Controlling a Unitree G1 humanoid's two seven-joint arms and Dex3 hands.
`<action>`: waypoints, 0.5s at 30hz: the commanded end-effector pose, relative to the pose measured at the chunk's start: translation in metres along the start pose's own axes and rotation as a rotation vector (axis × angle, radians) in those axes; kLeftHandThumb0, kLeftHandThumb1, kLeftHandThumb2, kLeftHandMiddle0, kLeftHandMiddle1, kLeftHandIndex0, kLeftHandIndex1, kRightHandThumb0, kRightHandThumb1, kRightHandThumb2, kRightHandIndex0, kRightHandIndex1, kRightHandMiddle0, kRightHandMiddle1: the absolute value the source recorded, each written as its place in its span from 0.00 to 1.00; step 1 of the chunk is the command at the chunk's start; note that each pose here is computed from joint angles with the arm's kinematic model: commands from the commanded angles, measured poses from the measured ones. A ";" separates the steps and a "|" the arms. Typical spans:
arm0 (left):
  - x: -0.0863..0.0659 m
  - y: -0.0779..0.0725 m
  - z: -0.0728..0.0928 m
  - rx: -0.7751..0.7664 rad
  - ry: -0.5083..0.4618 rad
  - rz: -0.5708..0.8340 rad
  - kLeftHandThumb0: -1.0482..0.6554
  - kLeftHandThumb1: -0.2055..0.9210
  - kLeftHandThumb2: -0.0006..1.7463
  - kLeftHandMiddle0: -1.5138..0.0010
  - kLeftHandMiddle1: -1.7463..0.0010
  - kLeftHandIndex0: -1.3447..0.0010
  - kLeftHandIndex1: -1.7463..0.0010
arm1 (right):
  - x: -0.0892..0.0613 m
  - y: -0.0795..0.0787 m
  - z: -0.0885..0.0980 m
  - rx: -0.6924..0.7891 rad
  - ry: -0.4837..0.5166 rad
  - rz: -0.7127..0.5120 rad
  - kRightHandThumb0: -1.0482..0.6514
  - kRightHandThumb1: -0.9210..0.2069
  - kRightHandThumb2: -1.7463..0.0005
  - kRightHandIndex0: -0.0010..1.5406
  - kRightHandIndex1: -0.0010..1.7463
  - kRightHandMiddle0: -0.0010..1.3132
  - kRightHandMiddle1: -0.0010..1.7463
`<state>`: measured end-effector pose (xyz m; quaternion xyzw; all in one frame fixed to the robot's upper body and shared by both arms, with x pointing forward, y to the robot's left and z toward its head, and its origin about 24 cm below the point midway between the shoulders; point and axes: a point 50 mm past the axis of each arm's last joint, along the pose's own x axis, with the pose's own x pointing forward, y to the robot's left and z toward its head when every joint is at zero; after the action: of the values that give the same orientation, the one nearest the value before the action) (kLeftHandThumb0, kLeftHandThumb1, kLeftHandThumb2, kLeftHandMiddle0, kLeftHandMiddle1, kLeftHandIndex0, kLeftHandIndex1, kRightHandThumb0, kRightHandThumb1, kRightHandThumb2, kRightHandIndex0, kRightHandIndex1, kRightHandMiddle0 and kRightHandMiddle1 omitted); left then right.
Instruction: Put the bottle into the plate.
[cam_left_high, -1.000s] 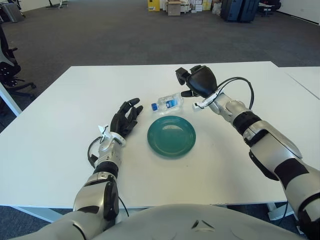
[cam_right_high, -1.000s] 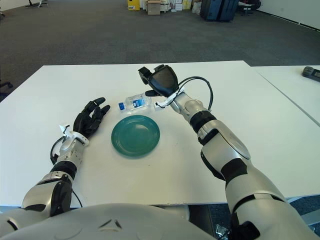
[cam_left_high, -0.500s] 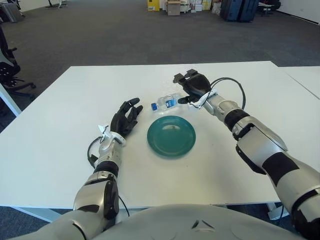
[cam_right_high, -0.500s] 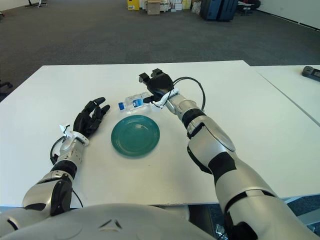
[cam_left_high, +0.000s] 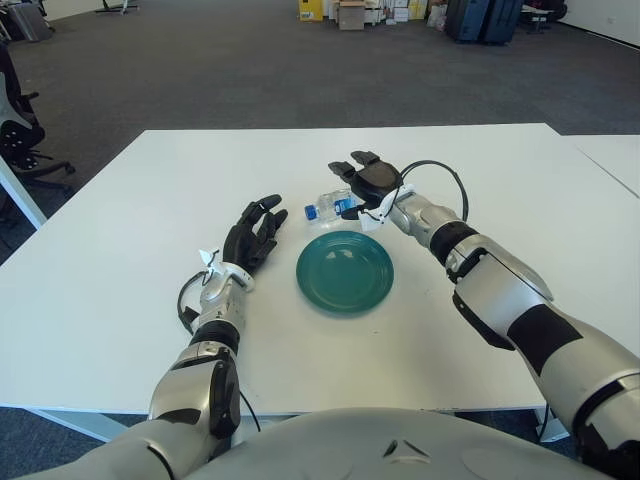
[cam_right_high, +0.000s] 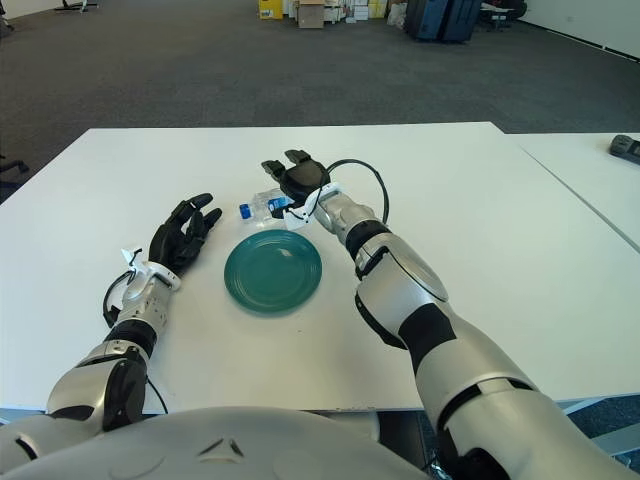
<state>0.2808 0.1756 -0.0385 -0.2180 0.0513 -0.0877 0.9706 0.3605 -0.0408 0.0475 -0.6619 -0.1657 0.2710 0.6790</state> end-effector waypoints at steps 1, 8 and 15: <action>-0.008 0.000 -0.015 -0.033 0.057 0.025 0.32 0.96 0.40 0.66 0.68 0.80 0.44 | 0.003 -0.004 -0.001 0.016 0.026 0.013 0.00 0.00 0.58 0.00 0.00 0.00 0.00; -0.008 -0.001 -0.015 -0.034 0.056 0.025 0.32 0.97 0.40 0.66 0.69 0.80 0.44 | 0.003 0.002 0.002 0.031 0.049 0.056 0.00 0.00 0.58 0.00 0.00 0.00 0.00; -0.008 -0.004 -0.015 -0.025 0.052 0.019 0.33 0.96 0.40 0.65 0.69 0.79 0.43 | 0.003 0.008 0.004 0.039 0.071 0.089 0.00 0.00 0.58 0.00 0.00 0.00 0.00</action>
<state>0.2803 0.1697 -0.0381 -0.2234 0.0477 -0.0894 0.9694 0.3587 -0.0359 0.0398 -0.6680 -0.1206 0.2843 0.6771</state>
